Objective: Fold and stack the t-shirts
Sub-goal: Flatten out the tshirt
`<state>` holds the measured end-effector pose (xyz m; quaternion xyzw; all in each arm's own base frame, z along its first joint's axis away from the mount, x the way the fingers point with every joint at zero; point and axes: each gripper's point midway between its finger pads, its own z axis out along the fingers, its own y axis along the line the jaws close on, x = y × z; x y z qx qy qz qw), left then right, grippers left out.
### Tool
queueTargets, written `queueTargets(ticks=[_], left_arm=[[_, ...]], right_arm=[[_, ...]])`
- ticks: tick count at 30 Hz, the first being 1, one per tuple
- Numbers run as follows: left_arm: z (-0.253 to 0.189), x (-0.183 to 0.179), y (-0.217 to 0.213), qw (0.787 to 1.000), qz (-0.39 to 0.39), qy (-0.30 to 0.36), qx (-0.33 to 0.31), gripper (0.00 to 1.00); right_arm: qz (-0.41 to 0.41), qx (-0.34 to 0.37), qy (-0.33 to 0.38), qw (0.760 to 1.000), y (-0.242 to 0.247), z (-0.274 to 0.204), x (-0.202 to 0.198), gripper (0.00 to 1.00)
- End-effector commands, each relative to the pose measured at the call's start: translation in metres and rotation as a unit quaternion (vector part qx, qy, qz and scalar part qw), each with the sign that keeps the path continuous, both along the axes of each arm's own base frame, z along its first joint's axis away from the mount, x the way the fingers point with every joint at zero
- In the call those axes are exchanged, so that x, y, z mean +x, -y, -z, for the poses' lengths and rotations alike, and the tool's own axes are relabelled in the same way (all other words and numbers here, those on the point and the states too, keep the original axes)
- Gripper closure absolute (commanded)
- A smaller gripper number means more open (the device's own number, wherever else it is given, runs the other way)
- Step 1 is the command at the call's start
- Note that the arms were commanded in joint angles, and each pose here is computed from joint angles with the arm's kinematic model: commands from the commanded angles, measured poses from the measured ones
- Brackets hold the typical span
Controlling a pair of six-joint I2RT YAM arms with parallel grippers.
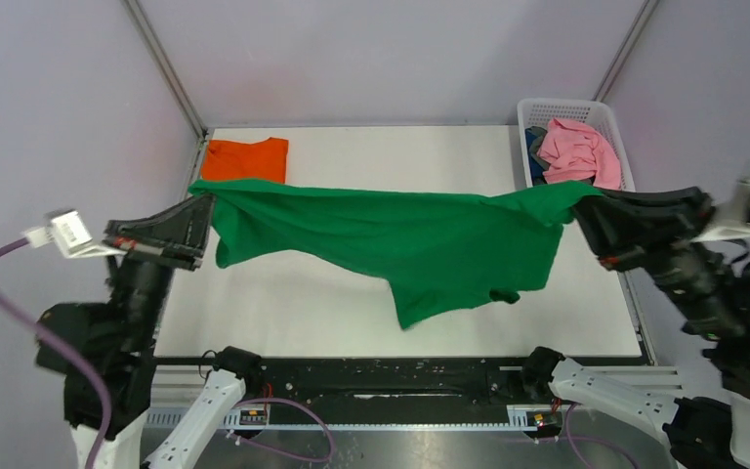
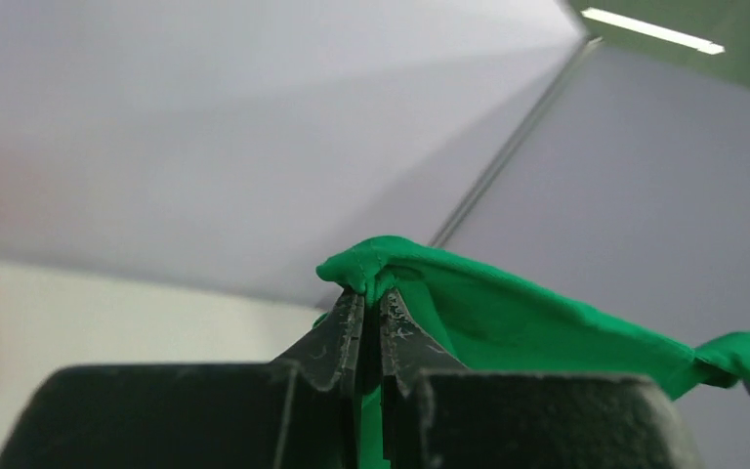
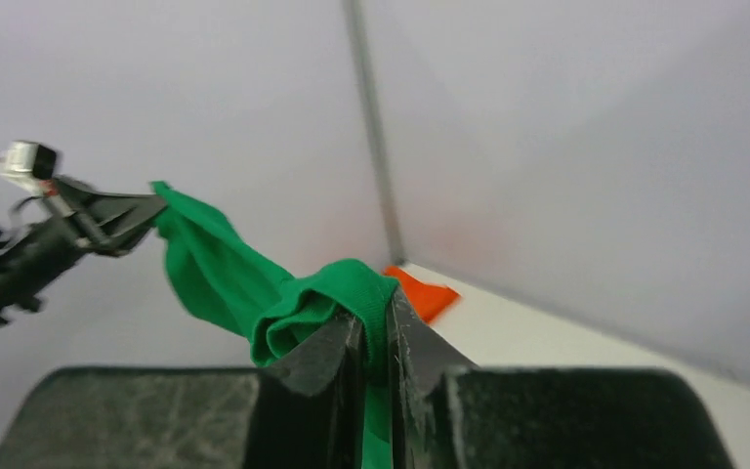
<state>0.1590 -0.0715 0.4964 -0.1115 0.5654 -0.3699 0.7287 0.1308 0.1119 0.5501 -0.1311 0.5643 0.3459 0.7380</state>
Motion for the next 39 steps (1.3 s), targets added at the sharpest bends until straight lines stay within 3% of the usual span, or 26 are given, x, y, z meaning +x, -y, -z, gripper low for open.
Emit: queueTargets(ticks=[1,7,10,14,20,27,31,32,33,35,36,37,38,39], left_arm=[[-0.051,-0.053,0.008,0.994,0.056,0.089,0.017,1.00],[-0.074,-0.083,-0.007,0.991,0.035,0.132,0.002,1.00],[-0.066,-0.068,-0.005,0.993,0.031,0.116,0.009,1.00],[-0.030,-0.017,0.001,0.999,0.010,0.048,0.020,1.00],[0.066,0.072,-0.028,0.986,-0.128,-0.102,0.030,0.99],[0.223,0.177,-0.043,0.916,-0.237,-0.307,0.104,1.00],[0.297,0.249,-0.045,0.891,-0.215,-0.382,0.115,1.00],[0.309,0.269,-0.045,0.884,-0.207,-0.403,0.116,0.96],[0.323,0.285,-0.045,0.873,-0.196,-0.430,0.122,0.87],[0.338,0.310,-0.042,0.851,-0.183,-0.471,0.141,0.61],[0.344,0.318,-0.040,0.843,-0.172,-0.488,0.149,0.33],[0.345,0.326,-0.033,0.843,-0.156,-0.492,0.149,0.06],[0.346,0.329,-0.027,0.844,-0.140,-0.497,0.147,0.02],[0.344,0.330,-0.022,0.848,-0.127,-0.495,0.143,0.01]], right_arm=[[-0.167,-0.034,0.040,0.985,-0.027,-0.029,-0.058,1.00],[-0.161,-0.022,0.063,0.985,-0.007,-0.067,-0.073,1.00],[-0.118,-0.031,0.053,0.991,-0.007,-0.066,-0.053,1.00],[-0.014,-0.068,0.001,0.998,-0.017,-0.038,0.006,1.00],[0.205,-0.143,-0.051,0.967,-0.017,0.024,0.104,1.00],[0.254,-0.185,-0.135,0.940,-0.036,0.133,0.218,1.00],[0.278,-0.248,-0.195,0.907,-0.064,0.235,0.292,0.97],[0.275,-0.262,-0.216,0.899,-0.072,0.262,0.311,0.96],[0.277,-0.268,-0.234,0.893,-0.078,0.283,0.330,0.93],[0.273,-0.268,-0.266,0.885,-0.091,0.309,0.370,0.81],[0.270,-0.268,-0.286,0.879,-0.096,0.324,0.387,0.69],[0.266,-0.271,-0.309,0.872,-0.099,0.334,0.398,0.50],[0.262,-0.277,-0.333,0.863,-0.102,0.347,0.407,0.38],[0.259,-0.283,-0.354,0.853,-0.104,0.354,0.411,0.31]])
